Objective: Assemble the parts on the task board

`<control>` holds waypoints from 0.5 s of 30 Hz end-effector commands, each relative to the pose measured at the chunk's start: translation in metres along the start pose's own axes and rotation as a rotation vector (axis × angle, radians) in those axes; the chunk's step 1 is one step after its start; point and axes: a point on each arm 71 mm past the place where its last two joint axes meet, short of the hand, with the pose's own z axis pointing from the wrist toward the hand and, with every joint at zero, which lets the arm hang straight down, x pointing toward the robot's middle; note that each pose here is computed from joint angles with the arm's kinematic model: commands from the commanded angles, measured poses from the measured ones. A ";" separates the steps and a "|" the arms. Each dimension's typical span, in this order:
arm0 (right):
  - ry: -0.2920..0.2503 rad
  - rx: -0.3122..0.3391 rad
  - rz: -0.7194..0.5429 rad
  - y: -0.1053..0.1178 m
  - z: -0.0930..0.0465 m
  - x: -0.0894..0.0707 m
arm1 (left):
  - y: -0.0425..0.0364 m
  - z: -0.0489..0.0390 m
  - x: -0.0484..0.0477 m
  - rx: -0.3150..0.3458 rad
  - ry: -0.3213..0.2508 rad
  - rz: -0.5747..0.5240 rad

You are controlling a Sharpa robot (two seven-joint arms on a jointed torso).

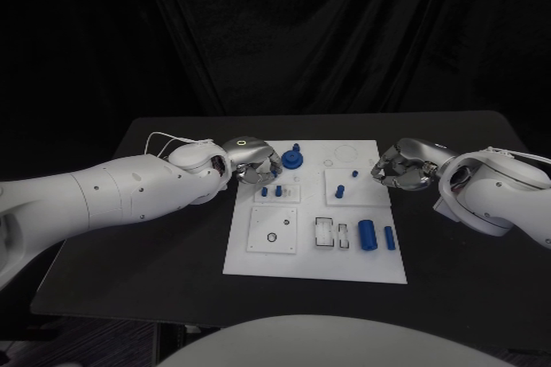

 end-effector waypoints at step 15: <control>0.012 0.015 -0.002 -0.001 0.000 0.002 | -0.0051 0.0040 0.0080 0.014 0.041 -0.009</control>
